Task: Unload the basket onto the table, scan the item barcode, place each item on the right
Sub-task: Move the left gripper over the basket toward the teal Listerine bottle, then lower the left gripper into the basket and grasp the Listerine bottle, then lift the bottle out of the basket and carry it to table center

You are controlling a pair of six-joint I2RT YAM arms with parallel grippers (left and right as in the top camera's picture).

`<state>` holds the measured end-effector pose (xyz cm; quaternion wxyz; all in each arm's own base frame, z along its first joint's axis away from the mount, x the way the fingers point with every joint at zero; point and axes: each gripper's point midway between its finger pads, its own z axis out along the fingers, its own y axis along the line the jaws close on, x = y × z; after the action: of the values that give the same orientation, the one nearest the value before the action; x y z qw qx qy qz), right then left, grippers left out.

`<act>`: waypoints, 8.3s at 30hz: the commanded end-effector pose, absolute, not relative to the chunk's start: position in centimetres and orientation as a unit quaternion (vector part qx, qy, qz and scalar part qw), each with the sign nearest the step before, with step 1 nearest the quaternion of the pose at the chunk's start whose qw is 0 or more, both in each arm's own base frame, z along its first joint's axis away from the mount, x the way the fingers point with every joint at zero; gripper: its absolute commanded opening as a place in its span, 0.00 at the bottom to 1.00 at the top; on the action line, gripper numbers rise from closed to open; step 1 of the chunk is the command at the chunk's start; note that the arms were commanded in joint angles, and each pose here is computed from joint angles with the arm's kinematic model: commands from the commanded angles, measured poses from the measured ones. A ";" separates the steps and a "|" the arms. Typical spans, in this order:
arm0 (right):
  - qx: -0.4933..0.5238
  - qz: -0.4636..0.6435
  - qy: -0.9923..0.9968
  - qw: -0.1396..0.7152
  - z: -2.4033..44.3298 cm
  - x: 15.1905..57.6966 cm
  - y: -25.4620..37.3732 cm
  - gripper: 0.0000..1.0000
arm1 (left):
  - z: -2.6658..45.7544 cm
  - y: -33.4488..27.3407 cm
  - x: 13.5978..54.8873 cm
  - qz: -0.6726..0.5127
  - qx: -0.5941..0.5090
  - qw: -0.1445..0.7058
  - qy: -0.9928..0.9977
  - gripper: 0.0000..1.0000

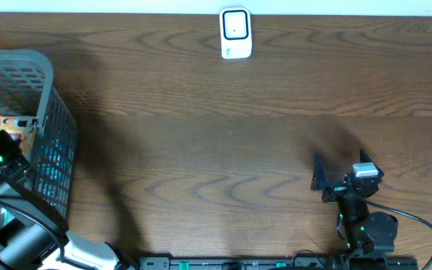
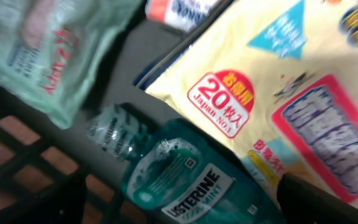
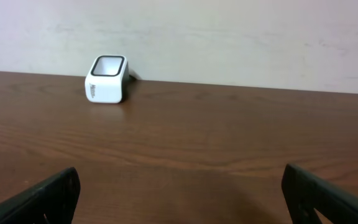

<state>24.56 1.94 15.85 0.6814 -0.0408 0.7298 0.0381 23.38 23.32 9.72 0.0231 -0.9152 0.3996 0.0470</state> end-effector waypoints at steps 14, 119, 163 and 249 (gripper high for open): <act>-0.035 0.042 0.730 0.681 15.8 24.5 1.9 0.99 | 5.6 20.9 23.1 0.047 -0.934 -0.002 0.353 0.98; -0.035 0.042 0.730 0.681 15.8 24.5 1.9 0.99 | 2.5 19.2 27.7 0.002 -0.848 0.054 0.527 0.49; -0.035 0.042 0.730 0.681 15.8 24.5 1.9 0.99 | 33.4 17.5 28.6 -0.233 -0.700 0.455 0.498 0.43; -0.035 0.042 0.730 0.681 15.8 24.5 1.9 0.99 | 0.3 -27.8 30.3 -0.028 -0.012 0.144 0.989 0.42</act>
<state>24.56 1.93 15.85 0.6814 -0.0407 0.7298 0.0379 29.53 -28.10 0.40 0.1228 -0.0253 0.9908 -0.0500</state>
